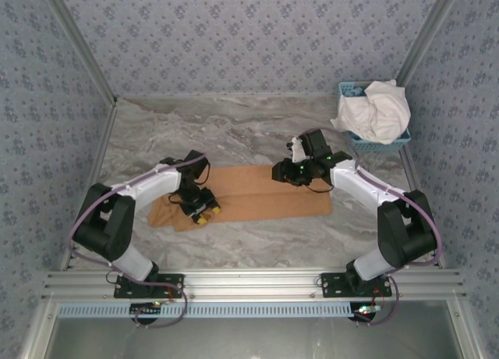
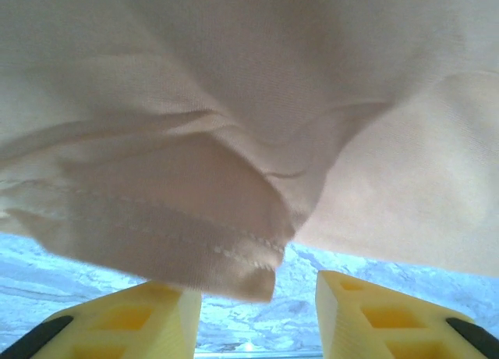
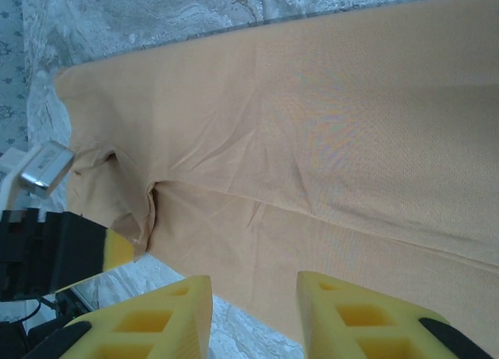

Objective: Fold and stack the t-shirts

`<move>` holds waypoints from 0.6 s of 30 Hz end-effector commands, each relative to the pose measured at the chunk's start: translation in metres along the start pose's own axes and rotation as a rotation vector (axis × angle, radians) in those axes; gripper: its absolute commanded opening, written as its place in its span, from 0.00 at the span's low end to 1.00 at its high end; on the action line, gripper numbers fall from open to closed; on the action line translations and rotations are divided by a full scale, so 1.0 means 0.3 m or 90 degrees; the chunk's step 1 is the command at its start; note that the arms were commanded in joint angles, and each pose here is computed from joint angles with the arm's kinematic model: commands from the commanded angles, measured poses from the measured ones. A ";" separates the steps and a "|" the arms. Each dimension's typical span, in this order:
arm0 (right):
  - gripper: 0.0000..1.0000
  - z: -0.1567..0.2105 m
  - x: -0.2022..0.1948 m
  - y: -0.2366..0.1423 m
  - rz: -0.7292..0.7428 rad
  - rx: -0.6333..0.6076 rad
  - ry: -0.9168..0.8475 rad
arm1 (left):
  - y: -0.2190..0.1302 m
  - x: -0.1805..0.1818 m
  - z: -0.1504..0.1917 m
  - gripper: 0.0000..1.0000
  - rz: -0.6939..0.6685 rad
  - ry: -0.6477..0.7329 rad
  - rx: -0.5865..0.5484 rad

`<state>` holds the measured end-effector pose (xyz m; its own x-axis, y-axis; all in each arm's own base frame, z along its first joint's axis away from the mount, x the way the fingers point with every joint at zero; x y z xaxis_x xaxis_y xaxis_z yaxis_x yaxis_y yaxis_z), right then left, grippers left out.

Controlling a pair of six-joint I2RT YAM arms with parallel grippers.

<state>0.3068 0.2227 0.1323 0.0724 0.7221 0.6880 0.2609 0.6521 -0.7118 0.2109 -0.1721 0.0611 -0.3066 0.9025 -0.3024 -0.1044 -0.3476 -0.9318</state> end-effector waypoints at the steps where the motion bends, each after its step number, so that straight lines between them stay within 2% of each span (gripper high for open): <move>1: 0.36 0.002 0.013 -0.016 -0.014 -0.002 0.005 | -0.101 0.076 -0.015 0.32 -0.007 -0.002 -0.062; 3: 0.36 0.002 0.013 -0.013 -0.015 -0.001 0.004 | -0.122 0.156 -0.037 0.21 -0.008 -0.020 -0.079; 7: 0.36 -0.003 0.020 -0.008 -0.018 0.001 0.003 | -0.154 0.286 -0.093 0.13 -0.030 -0.015 -0.106; 11: 0.36 -0.007 0.029 -0.006 -0.017 0.003 -0.001 | -0.158 0.346 -0.161 0.09 -0.043 0.007 -0.115; 14: 0.36 -0.011 0.035 -0.010 -0.015 0.002 -0.003 | -0.147 0.403 -0.196 0.09 -0.084 0.002 -0.107; 18: 0.36 -0.011 0.034 -0.014 -0.012 0.001 -0.001 | -0.146 0.445 -0.247 0.13 -0.117 0.003 -0.116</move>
<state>0.3079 0.2233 0.1334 0.0677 0.7201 0.6906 0.2651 0.6543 -0.7082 0.2334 -0.0308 0.0436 -0.3503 0.9207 -0.1720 -0.0035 -0.1849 -0.9828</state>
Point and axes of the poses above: each hand's point on the last joint's axis, 136 mm out from that joint toward the fingers, its own y axis out along the fingers, its own x axis along the line the jaws close on, z = x × y, the point moved 1 cm from there along -y, back along the fingers, and after that the axes turned 14 degrees about y, right-handed, at the moved point
